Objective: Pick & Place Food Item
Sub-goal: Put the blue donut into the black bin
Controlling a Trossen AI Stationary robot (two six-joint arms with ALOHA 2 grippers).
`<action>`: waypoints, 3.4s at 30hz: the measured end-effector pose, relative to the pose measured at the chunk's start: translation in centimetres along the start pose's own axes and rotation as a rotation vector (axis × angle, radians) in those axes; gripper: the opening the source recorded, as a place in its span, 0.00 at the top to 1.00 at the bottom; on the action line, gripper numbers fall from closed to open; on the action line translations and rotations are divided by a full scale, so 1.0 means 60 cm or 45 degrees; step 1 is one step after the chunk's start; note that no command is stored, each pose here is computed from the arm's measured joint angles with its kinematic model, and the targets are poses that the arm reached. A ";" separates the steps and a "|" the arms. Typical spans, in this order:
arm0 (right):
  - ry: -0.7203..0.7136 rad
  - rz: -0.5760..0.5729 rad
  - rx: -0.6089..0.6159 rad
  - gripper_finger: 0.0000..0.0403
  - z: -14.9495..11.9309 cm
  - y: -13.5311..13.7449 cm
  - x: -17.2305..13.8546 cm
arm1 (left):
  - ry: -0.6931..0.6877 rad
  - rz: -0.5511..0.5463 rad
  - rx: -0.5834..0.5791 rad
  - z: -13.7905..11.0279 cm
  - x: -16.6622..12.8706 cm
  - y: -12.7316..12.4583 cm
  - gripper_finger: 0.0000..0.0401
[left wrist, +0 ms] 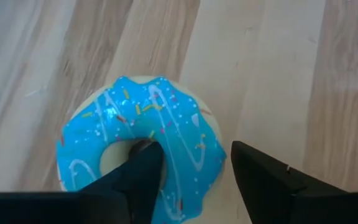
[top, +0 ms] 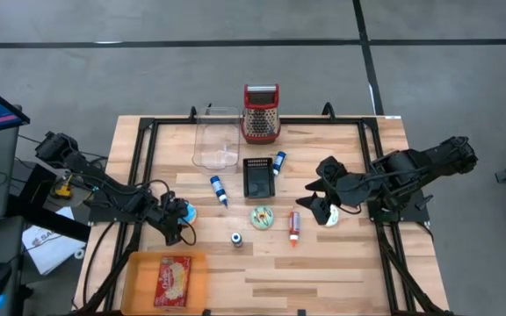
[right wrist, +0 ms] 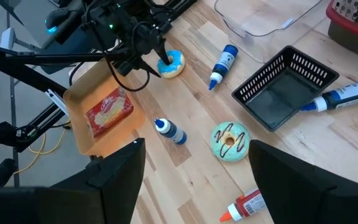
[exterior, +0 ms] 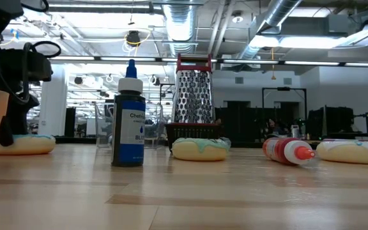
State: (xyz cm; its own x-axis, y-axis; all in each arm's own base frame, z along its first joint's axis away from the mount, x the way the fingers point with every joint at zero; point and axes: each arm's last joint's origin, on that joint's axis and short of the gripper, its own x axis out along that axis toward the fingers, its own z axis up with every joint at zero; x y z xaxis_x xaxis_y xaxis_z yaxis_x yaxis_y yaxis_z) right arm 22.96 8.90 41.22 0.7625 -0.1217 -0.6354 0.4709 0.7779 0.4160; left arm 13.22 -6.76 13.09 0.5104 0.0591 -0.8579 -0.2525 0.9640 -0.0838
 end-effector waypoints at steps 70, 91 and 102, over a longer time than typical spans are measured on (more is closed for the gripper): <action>0.011 0.025 0.014 0.31 -0.027 0.016 -0.016 | -0.128 -0.476 0.197 0.439 0.130 0.111 0.65; -0.002 0.024 0.022 0.31 -0.027 0.016 -0.016 | -0.109 -0.479 0.250 0.435 0.140 0.111 0.64; -0.002 0.028 0.024 0.31 -0.029 0.018 -0.017 | -0.115 -0.477 0.280 0.435 0.140 0.112 0.58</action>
State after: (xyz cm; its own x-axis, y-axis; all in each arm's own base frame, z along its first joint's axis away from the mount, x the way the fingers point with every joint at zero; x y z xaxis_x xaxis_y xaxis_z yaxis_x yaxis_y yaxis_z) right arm 21.91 10.91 41.20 0.7735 -0.1061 -0.6249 0.4625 0.7686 0.4419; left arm 37.28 6.97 18.55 0.6057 -0.2916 -0.7403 0.1392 0.9549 -0.2622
